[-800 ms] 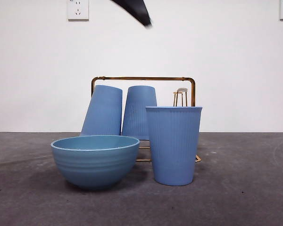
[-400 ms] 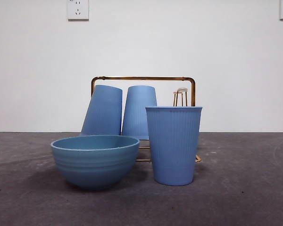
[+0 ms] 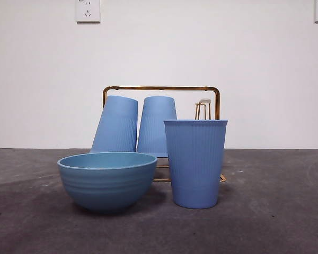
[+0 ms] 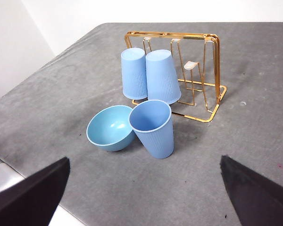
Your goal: Right arm lift cup from the cupboard, then place it on the right of the bowl
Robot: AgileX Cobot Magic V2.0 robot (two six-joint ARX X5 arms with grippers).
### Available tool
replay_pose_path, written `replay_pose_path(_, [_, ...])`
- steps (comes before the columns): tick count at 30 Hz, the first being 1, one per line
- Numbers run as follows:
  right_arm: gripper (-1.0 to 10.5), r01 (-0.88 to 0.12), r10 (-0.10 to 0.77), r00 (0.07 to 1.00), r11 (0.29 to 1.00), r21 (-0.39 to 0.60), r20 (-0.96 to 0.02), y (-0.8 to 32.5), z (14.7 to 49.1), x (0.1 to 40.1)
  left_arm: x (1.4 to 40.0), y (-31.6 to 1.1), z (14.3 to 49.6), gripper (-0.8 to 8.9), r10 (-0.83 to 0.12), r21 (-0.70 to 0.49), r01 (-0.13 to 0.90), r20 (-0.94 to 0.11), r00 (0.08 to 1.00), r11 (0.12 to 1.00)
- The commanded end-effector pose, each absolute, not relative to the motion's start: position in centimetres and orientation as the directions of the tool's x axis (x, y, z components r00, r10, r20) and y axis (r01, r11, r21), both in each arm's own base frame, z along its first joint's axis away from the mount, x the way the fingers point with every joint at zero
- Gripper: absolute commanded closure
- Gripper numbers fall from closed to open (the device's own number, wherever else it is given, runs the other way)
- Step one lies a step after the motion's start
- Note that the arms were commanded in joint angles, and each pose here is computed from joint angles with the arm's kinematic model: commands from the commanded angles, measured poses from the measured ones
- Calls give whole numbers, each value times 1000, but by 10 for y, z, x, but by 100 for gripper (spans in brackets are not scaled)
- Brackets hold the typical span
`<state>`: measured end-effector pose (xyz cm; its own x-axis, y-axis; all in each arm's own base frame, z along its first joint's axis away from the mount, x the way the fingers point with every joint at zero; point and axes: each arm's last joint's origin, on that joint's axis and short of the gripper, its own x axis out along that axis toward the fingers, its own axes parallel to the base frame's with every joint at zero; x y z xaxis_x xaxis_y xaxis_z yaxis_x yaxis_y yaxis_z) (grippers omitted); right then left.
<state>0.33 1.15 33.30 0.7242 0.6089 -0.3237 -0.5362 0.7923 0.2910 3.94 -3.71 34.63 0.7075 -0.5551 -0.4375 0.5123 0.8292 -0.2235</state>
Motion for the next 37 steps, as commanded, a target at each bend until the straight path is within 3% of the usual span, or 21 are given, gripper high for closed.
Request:
replay_pose_path(1, [577, -553, 620, 724, 784, 281, -304, 11, 337, 2, 36, -34, 349, 596, -565, -240, 513, -403, 720, 825])
replay_pose_path(2, [845, -553, 620, 724, 784, 282, -304, 11, 337, 2, 36, -33, 349, 825, -565, -241, 512, -403, 720, 825])
replay_pose_path(3, [928, -553, 619, 724, 784, 282, -304, 11, 337, 2, 36, -33, 349, 800, -565, -243, 511, -402, 721, 825])
replay_pose_path(14, [919, -559, 631, 715, 775, 296, -301, 11, 337, 1, 35, -32, 345, 806, -564, -251, 505, -398, 724, 826])
replay_pose_path(17, [919, -558, 630, 715, 775, 296, -301, 11, 337, 1, 50, -36, 322, 806, -463, -207, 415, -358, 811, 886])
replay_pose_path(21, [919, -558, 630, 716, 775, 295, -301, 11, 337, 1, 83, -32, 255, 806, -340, -21, 341, -159, 927, 940])
replay_pose_path(25, [919, -559, 631, 715, 775, 296, -301, 11, 337, 1, 95, -18, 190, 806, -173, -57, 168, -125, 977, 984])
replay_pose_path(31, [919, -559, 631, 715, 775, 296, -301, 11, 337, 1, 96, -9, 159, 806, -68, -99, 56, -128, 989, 994])
replay_pose_path(37, [919, -559, 631, 715, 775, 296, -301, 11, 337, 1, 96, -5, 154, 806, -28, -109, 14, -129, 991, 994])
